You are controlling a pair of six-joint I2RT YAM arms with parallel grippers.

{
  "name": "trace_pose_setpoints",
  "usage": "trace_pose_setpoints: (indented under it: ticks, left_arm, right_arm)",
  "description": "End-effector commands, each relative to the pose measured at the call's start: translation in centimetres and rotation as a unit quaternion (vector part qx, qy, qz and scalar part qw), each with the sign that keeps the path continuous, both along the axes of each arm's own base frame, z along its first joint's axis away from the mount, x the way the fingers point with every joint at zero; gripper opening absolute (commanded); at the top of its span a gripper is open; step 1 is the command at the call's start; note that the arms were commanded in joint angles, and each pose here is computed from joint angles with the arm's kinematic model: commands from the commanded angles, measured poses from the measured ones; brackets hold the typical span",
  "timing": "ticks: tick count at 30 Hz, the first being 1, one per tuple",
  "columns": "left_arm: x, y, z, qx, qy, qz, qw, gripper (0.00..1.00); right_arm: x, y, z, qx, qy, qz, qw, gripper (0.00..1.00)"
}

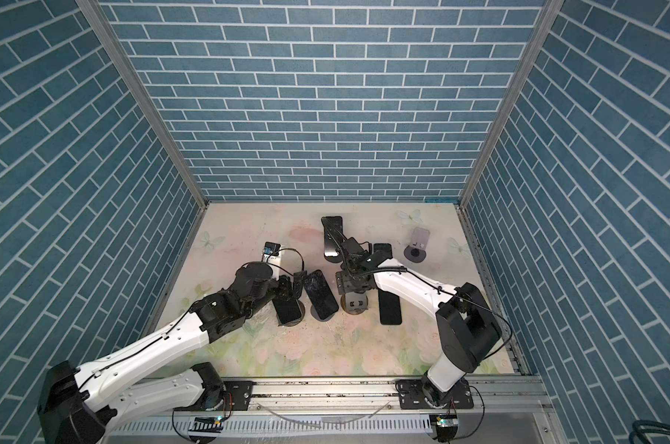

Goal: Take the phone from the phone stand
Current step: 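Move the right gripper over the emptied round-based stand, then push the empty stand farther from the robot with the right gripper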

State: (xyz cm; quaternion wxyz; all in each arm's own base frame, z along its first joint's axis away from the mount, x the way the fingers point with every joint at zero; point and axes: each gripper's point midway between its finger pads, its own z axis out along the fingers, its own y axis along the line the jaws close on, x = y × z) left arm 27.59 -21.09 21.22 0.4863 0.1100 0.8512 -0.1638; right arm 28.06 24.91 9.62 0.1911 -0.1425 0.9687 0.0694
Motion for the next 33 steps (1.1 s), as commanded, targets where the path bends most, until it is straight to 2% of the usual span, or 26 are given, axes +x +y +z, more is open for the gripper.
trace_pose_setpoints:
  ticks: [1,5,13,17,24,28,33]
  left_arm:
    - [-0.1,-0.3,0.0,0.001,0.001,-0.005,1.0,1.0]
    - [0.0,-0.4,0.0,0.002,0.001,-0.007,1.0,1.0]
    - [0.0,-0.3,-0.3,0.005,0.003,-0.005,1.0,1.0]
    - [0.0,-0.3,-0.3,0.005,0.003,-0.004,1.0,1.0]
    - [0.0,-0.3,-0.5,0.008,0.005,-0.004,1.0,1.0]
    - [0.0,-0.1,-0.5,0.01,0.005,-0.002,1.0,1.0]
    - [-0.1,0.0,-0.6,0.008,0.007,0.0,1.0,1.0]
  right_arm:
    - [0.4,0.7,0.2,-0.002,0.002,-0.015,1.0,0.85]
    - [0.4,1.0,-0.3,-0.009,0.009,-0.013,1.0,0.79]
    - [1.0,0.9,0.2,-0.021,-0.002,-0.018,1.0,0.6]
    - [1.3,1.1,1.3,-0.015,-0.012,-0.015,1.0,0.59]
    - [2.6,0.9,5.1,-0.006,-0.064,-0.006,0.998,0.59]
    - [3.4,-0.5,7.0,-0.012,-0.091,-0.017,0.996,0.59]
    - [4.5,-4.3,7.6,-0.024,-0.103,-0.053,0.993,0.59]
